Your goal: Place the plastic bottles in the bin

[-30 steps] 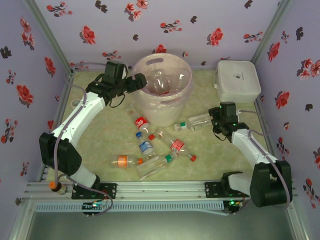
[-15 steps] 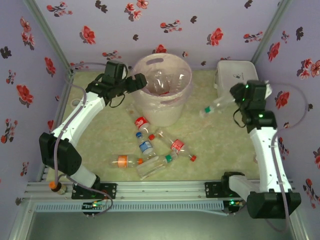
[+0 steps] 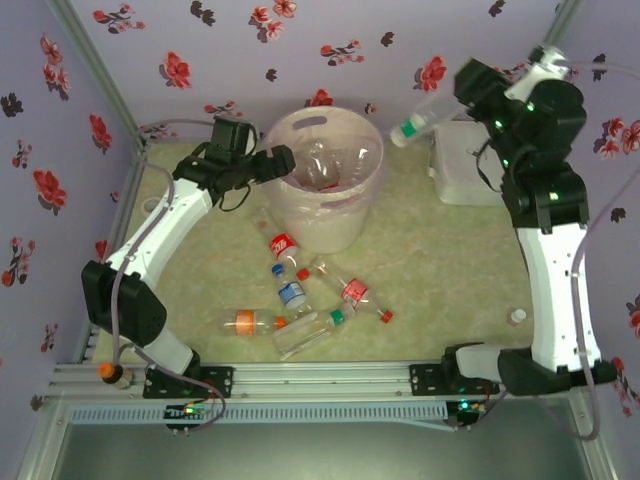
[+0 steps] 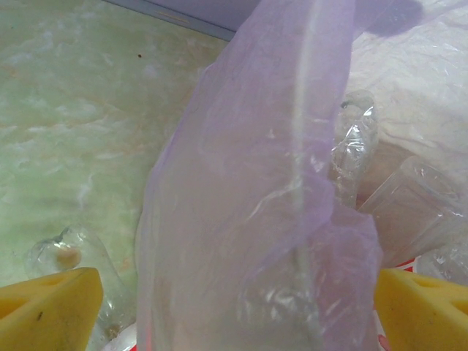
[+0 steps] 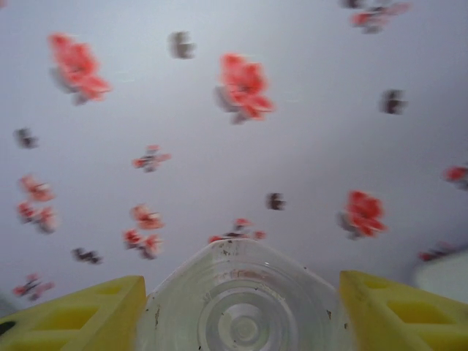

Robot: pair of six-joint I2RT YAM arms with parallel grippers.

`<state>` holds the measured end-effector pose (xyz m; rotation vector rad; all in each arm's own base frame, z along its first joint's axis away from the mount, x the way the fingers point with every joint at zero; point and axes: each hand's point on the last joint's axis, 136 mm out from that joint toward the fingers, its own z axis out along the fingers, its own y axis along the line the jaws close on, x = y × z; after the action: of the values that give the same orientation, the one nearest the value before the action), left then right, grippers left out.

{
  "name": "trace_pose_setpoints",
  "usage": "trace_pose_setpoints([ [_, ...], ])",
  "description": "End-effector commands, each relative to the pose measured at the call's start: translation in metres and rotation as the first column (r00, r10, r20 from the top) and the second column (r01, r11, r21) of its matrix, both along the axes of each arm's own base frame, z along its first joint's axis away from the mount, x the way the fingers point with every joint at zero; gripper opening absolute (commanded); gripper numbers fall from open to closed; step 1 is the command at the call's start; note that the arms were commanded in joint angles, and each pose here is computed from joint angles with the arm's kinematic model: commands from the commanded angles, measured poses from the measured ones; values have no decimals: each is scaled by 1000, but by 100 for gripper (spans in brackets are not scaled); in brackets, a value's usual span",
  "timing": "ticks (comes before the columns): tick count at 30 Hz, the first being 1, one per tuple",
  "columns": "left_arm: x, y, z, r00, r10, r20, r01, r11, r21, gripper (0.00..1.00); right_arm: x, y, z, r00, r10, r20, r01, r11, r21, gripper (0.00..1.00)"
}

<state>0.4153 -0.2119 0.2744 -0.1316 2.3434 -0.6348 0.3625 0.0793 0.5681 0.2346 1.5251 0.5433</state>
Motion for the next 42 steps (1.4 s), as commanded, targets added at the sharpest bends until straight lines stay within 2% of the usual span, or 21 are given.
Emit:
trace_pose_setpoints([
  [1,0,-6,1,999,-43,-5,43,999,17,96,9,61,29,982,137,126,-117,981,-156,6],
  [4,1,-7,0,999,-44,-2,44,999,17,96,22,113,18,970,210,120,-166,939,-302,4],
  [7,0,-8,0,998,-55,-8,55,998,29,96,39,148,-3,964,250,87,-193,891,-412,2],
  [13,-1,-7,4,998,-65,0,65,997,36,96,89,179,-78,973,223,-60,-218,799,-560,0],
  [16,-1,-8,5,998,-62,4,62,998,31,96,109,191,-114,964,228,-138,-265,767,-585,0],
  [20,0,-6,4,999,-48,10,48,998,30,96,121,203,-163,932,252,-259,-358,738,-572,0],
  [23,3,-8,4,999,-45,7,44,999,23,96,125,204,-205,886,258,-385,-439,734,-518,0],
  [28,4,-7,6,999,-38,13,38,999,23,95,119,201,-258,814,228,-535,-503,736,-452,2],
  [32,8,-8,3,999,-36,18,36,999,22,95,114,196,-283,778,211,-591,-511,761,-401,6],
  [37,10,-13,1,998,-54,16,53,998,13,95,108,197,-310,686,225,-692,-544,790,-282,15],
  [42,10,-15,4,998,-59,26,59,998,2,95,98,189,-332,637,138,-759,-541,781,-312,23],
])
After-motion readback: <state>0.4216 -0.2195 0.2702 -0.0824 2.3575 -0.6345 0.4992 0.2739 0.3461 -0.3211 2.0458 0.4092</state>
